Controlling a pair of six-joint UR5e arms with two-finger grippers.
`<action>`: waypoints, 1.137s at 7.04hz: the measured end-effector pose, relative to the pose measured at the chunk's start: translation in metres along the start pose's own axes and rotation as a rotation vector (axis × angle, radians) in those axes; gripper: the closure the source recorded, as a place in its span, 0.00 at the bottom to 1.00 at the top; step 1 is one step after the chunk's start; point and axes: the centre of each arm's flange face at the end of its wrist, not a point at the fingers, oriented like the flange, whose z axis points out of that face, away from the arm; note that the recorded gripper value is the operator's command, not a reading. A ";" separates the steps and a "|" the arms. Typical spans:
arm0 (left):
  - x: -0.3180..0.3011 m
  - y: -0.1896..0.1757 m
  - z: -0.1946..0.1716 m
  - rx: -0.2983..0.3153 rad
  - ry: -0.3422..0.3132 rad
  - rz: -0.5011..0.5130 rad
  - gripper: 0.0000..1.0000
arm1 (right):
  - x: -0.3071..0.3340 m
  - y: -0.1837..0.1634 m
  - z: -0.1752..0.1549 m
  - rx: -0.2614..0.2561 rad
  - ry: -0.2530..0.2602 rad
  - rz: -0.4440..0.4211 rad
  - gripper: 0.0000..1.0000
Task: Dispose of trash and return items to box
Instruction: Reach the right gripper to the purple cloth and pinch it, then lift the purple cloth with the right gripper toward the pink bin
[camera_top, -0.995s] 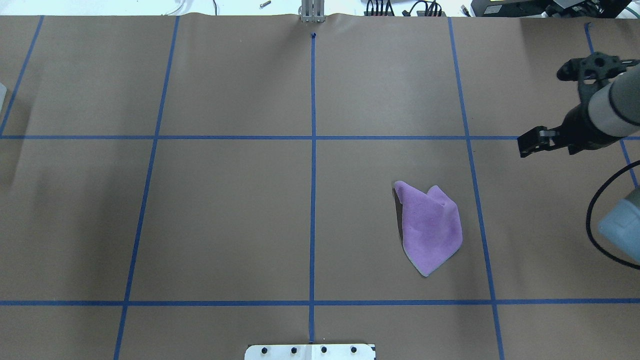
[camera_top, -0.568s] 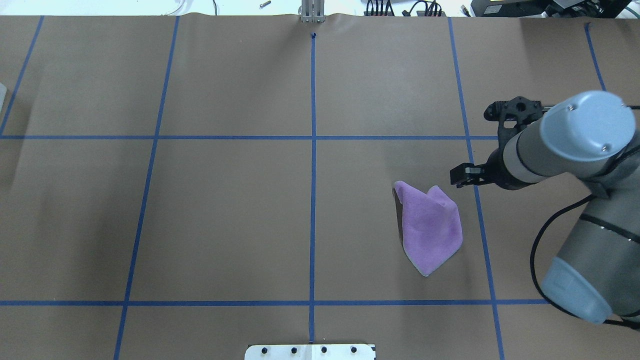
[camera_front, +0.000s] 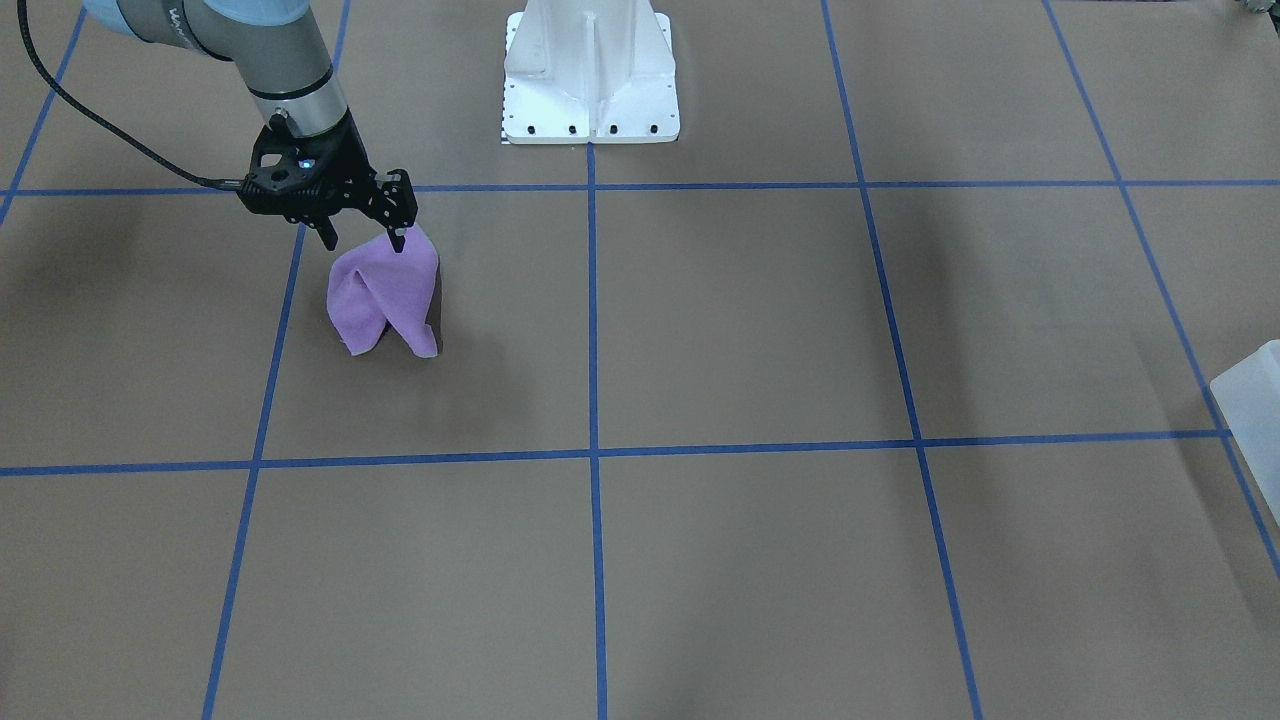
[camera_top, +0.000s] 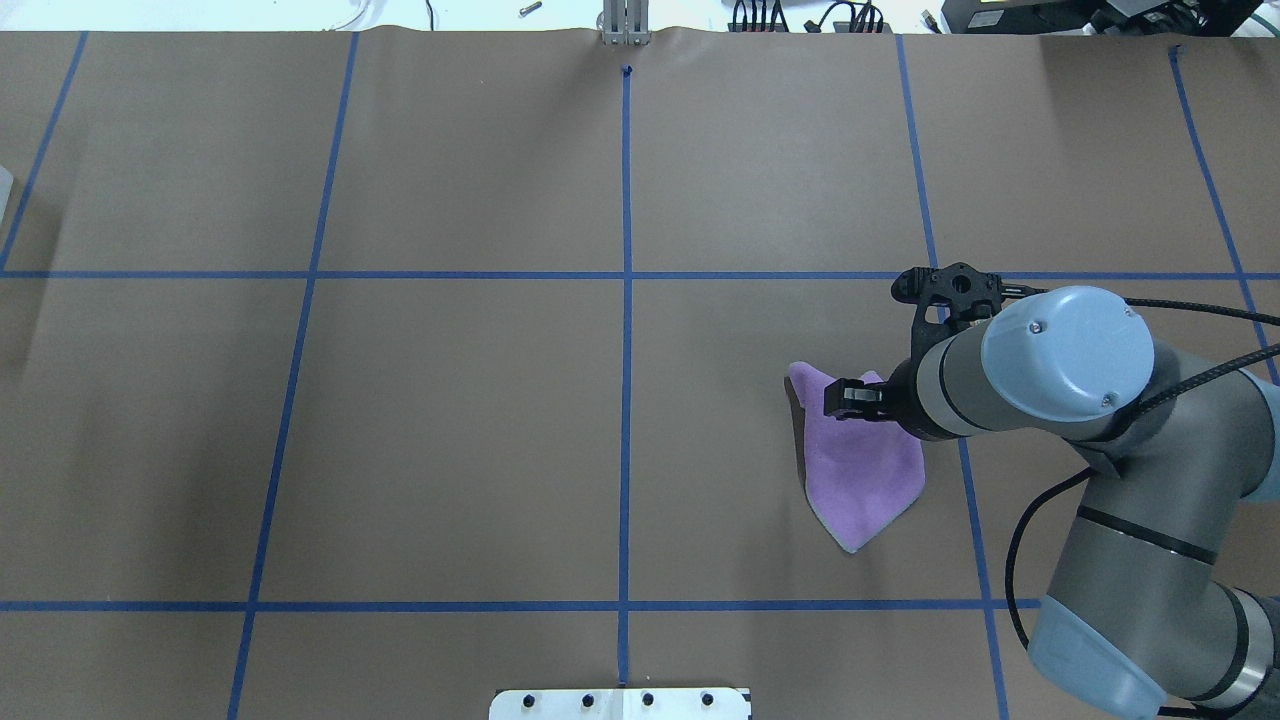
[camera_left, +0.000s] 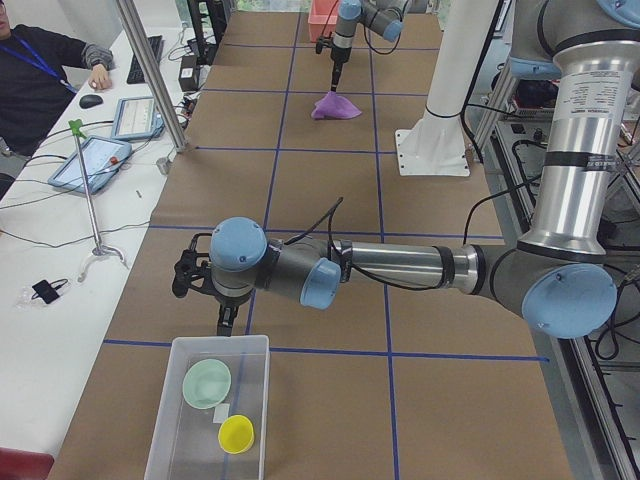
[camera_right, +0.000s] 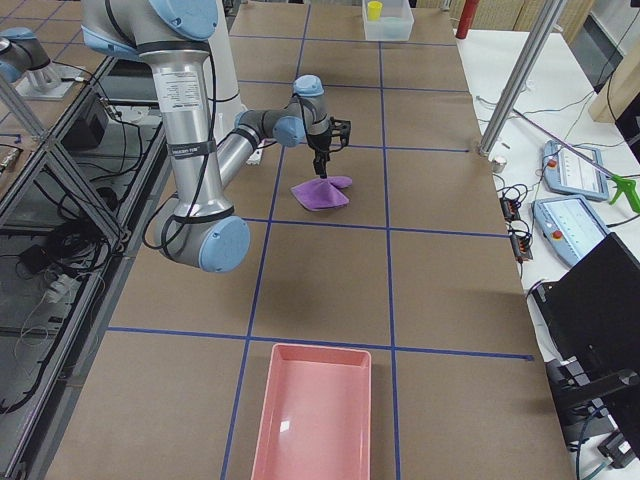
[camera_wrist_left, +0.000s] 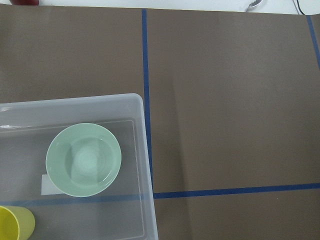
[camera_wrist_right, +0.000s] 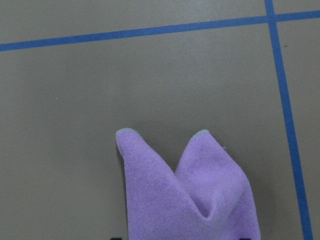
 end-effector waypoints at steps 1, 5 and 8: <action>0.002 0.001 -0.002 0.003 0.000 0.005 0.01 | 0.001 -0.001 0.009 0.007 -0.001 0.007 0.36; 0.007 0.000 -0.006 0.012 0.001 0.016 0.01 | 0.011 -0.004 0.040 0.012 -0.010 0.022 0.81; 0.009 0.001 -0.006 0.012 0.000 0.019 0.01 | 0.016 -0.008 0.033 0.019 -0.019 0.031 1.00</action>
